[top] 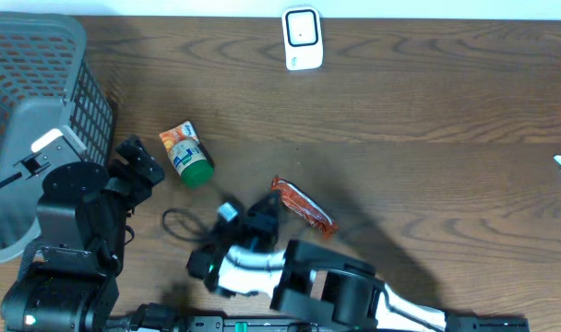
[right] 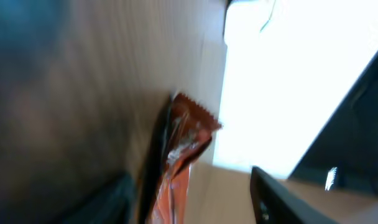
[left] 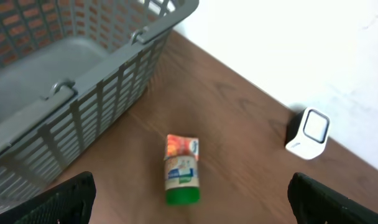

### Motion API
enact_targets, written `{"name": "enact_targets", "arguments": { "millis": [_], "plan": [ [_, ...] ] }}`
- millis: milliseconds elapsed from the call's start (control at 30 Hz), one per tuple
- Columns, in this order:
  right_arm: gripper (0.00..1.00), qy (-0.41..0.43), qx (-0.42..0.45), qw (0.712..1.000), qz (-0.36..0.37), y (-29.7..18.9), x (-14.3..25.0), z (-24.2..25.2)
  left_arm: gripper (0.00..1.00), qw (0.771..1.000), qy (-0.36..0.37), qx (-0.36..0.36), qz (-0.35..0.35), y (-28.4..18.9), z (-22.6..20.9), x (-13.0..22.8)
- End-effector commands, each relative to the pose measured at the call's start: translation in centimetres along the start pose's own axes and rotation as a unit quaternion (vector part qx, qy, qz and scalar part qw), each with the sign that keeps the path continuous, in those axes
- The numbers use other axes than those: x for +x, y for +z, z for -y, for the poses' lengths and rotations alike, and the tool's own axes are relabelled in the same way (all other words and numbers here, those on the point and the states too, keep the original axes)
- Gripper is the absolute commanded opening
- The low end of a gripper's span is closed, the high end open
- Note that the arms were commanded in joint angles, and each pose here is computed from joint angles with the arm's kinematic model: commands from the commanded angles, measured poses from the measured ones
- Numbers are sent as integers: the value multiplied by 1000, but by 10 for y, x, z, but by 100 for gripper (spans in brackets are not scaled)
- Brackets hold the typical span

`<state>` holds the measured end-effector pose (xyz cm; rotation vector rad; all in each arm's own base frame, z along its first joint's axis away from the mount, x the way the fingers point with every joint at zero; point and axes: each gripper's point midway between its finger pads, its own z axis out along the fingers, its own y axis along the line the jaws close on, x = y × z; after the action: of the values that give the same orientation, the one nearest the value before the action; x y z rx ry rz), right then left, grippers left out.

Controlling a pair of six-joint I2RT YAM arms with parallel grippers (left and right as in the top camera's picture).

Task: Scan the item barcode

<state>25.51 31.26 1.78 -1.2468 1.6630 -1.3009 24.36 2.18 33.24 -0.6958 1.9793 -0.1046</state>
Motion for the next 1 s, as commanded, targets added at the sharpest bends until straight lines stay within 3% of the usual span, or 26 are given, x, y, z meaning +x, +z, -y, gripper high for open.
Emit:
{"name": "enact_targets", "arguments": {
  "millis": [0,33,167,333,467,533,633,700,867,967],
  "plan": [
    [62,-43,-68,997,-7,-14,14,-51,99,1000,2,3,16,-5,1,-10],
    [64,-31,-71,997,-10,-15,15,-48,99,1000,5,5,18,-6,2,-11],
    [88,10,-118,993,-28,-25,22,-38,99,999,24,20,40,-20,9,-28],
    [99,81,-187,979,-30,-39,20,-4,99,997,14,57,53,-37,22,-43],
    [99,153,-269,950,-41,-46,26,33,99,996,16,71,43,-39,27,-40],
    [99,188,-328,924,-57,-48,34,45,99,997,17,68,38,-38,25,-37],
    [99,218,-462,857,-65,-51,41,58,99,997,20,64,32,-38,23,-34],
    [99,265,-503,819,-84,-33,48,70,99,997,20,63,30,-38,22,-33],
    [99,278,-542,783,-128,7,68,63,99,998,19,61,28,-37,22,-32],
    [99,265,-657,696,-118,-17,62,48,99,998,22,56,21,-37,19,-29]
  ]
}}
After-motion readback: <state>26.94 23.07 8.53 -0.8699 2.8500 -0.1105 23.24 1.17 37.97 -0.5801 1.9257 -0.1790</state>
